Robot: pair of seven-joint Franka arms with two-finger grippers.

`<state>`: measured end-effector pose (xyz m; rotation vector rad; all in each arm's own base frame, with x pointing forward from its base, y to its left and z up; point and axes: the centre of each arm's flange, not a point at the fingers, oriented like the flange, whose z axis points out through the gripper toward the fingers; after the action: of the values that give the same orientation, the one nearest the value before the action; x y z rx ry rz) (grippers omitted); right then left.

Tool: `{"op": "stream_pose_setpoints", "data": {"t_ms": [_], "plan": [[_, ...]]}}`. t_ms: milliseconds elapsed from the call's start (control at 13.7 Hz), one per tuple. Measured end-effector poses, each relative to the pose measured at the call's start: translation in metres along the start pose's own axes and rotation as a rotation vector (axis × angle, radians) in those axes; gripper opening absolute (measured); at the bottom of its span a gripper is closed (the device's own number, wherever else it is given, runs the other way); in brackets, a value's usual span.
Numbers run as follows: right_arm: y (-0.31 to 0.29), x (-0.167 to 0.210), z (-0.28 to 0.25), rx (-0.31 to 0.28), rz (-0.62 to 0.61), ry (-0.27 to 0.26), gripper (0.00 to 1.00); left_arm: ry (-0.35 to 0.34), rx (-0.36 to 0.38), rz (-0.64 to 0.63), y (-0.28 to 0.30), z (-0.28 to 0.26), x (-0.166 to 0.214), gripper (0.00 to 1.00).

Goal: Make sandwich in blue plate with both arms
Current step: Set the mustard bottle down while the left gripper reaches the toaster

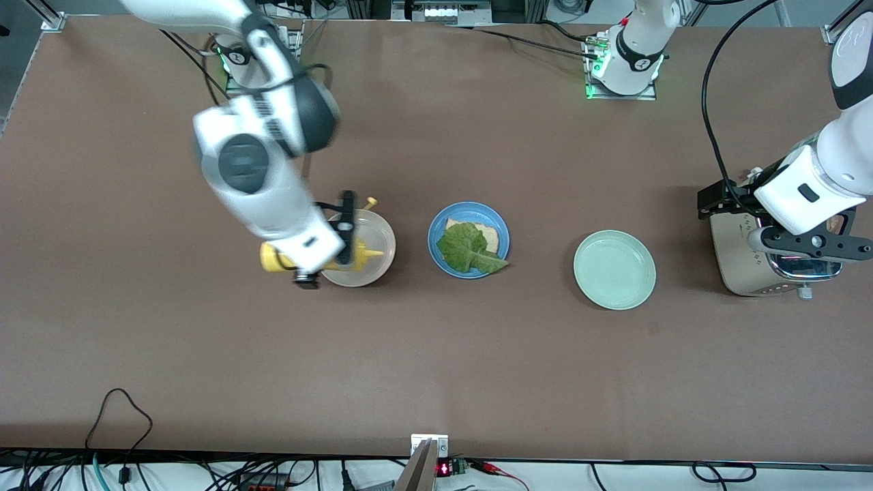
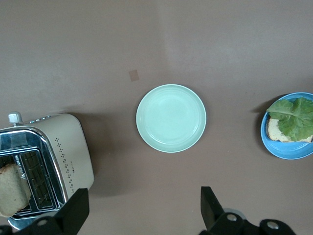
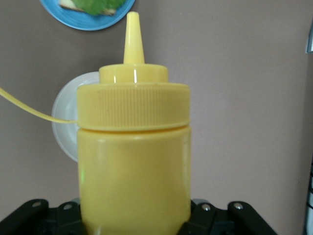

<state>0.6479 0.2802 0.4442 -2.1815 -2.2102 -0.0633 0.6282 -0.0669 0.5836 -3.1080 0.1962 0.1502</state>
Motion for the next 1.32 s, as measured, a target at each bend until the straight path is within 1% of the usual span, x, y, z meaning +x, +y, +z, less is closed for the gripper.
{"op": "stream_pose_setpoints", "data": {"t_ms": [220, 366, 439, 659, 952, 1025, 1172, 1318], "plan": [[0.012, -0.103, -0.01, 0.073, 0.003, 0.22, 0.42, 0.0, 0.0, 0.0, 0.0, 0.0, 0.0, 1.0], [0.014, -0.169, 0.004, 0.1, 0.018, 0.365, 0.42, -0.001, 0.0, 0.0, 0.0, 0.0, 0.0, 1.0], [0.013, -0.197, 0.014, 0.111, 0.027, 0.447, 0.42, -0.001, 0.0, -0.002, -0.001, 0.0, 0.0, 1.0], [-0.002, -0.279, 0.06, 0.148, 0.086, 0.707, 0.42, -0.005, -0.001, -0.041, -0.023, 0.002, 0.0, 1.0], [-0.029, -0.371, 0.147, 0.181, 0.145, 0.994, 0.42, -0.039, -0.022, -0.147, -0.098, 0.022, -0.002, 1.0], [-0.036, -0.39, 0.171, 0.185, 0.154, 1.059, 0.42, -0.051, -0.028, -0.172, -0.117, 0.03, -0.002, 1.0], [-0.049, -0.414, 0.211, 0.178, 0.157, 1.163, 0.42, -0.085, -0.023, -0.213, -0.156, 0.051, -0.004, 1.0], [-0.058, -0.423, 0.245, 0.137, 0.136, 1.237, 0.42, -0.12, -0.038, -0.2, -0.199, 0.078, -0.01, 1.0]]}}
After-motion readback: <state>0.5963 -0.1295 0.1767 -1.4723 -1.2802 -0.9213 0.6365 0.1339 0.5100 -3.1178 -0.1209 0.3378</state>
